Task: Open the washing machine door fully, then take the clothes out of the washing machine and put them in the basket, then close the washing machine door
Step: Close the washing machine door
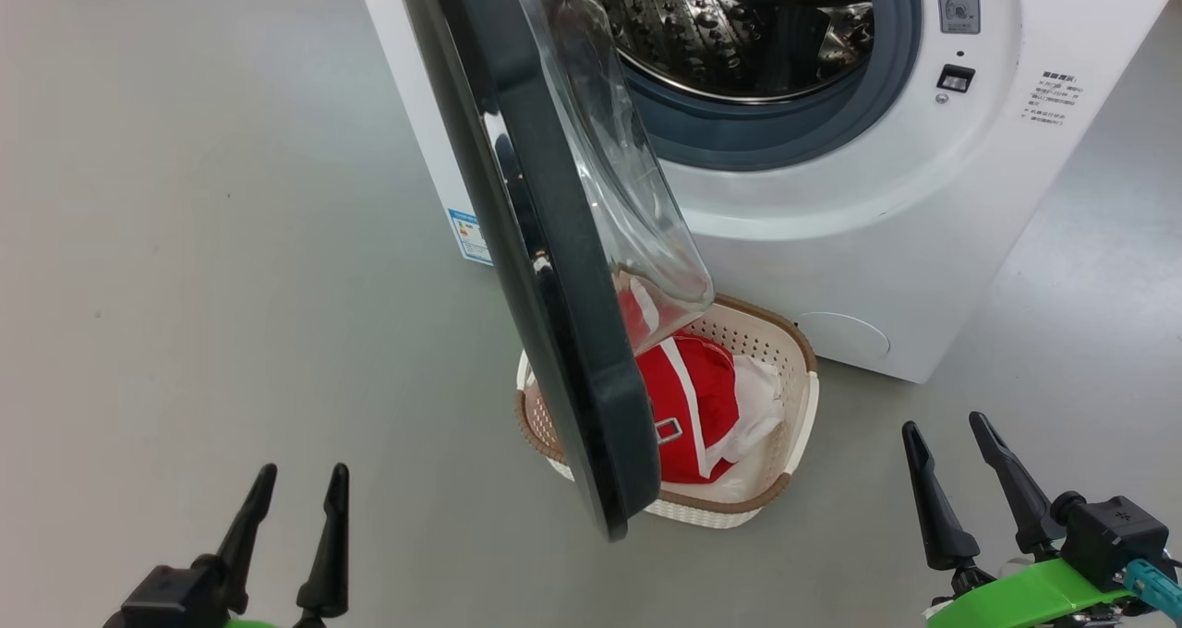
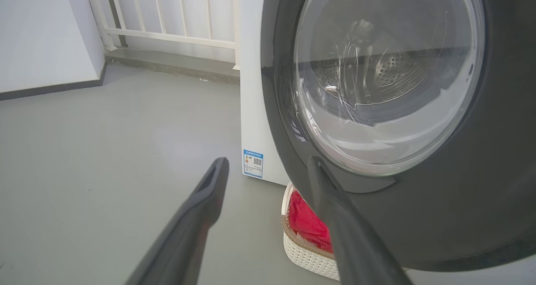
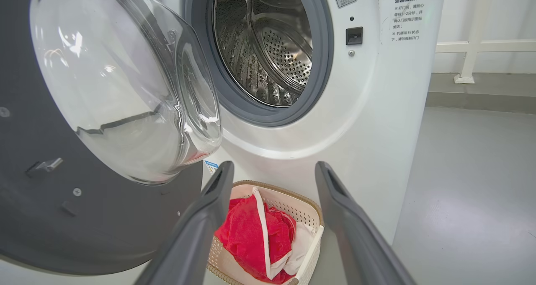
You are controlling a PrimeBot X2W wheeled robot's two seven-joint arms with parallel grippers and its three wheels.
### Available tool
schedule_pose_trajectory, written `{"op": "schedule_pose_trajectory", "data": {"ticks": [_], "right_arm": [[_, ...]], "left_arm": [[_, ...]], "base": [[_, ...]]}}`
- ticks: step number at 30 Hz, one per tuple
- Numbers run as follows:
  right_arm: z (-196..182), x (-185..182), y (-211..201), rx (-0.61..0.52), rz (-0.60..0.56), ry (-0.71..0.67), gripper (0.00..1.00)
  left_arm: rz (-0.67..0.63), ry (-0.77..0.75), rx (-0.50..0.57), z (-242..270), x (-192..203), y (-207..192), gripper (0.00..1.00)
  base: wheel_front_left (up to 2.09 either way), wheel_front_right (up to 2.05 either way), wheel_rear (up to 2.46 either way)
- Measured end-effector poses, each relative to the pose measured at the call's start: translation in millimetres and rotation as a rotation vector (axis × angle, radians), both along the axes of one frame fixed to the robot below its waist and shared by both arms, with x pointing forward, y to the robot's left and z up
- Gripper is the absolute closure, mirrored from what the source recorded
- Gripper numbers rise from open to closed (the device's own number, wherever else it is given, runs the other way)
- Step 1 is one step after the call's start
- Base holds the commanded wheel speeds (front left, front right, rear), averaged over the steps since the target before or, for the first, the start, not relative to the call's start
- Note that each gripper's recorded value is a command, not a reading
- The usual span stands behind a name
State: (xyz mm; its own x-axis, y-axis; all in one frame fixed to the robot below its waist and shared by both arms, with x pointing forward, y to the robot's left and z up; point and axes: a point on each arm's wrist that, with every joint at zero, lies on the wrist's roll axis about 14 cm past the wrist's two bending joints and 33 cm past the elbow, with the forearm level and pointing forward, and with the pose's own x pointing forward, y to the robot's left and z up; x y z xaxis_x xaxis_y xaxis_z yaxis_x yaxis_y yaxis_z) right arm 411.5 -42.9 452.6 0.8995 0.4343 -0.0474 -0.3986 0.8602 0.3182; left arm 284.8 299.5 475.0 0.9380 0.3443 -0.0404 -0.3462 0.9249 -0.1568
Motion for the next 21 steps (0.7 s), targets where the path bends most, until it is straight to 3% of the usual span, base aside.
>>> {"op": "schedule_pose_trajectory", "data": {"ticks": [14,15,16,17,18,21], "right_arm": [[4.8,-0.9,0.9,0.001,0.001,-0.012,0.00],[5.3,-1.0,0.9,0.002,0.001,-0.013,0.00],[5.7,-1.2,1.0,0.002,0.001,-0.014,0.00],[5.9,-1.4,1.1,0.002,0.001,-0.015,0.00],[6.3,-1.6,1.1,0.002,0.001,-0.015,0.00],[7.7,-2.4,1.0,0.003,0.000,-0.018,0.00]], "left_arm": [[-0.019,-0.009,-0.001,2.5,-0.9,-2.0,0.00],[-0.022,-0.015,-0.009,3.3,-0.7,-2.5,0.12],[-0.021,-0.028,-0.026,5.1,-0.4,-2.3,0.51],[-0.019,-0.042,-0.038,7.8,0.1,-2.0,0.70],[-0.023,-0.055,-0.043,11.3,0.7,-2.1,1.00],[-0.042,-0.096,-0.058,22.6,2.9,-1.8,1.00]], "base": [[0.00,0.00,0.00],[0.00,0.00,0.00],[0.00,0.00,0.00],[0.00,0.00,0.00],[0.00,0.00,0.00],[0.00,0.00,0.00]]}}
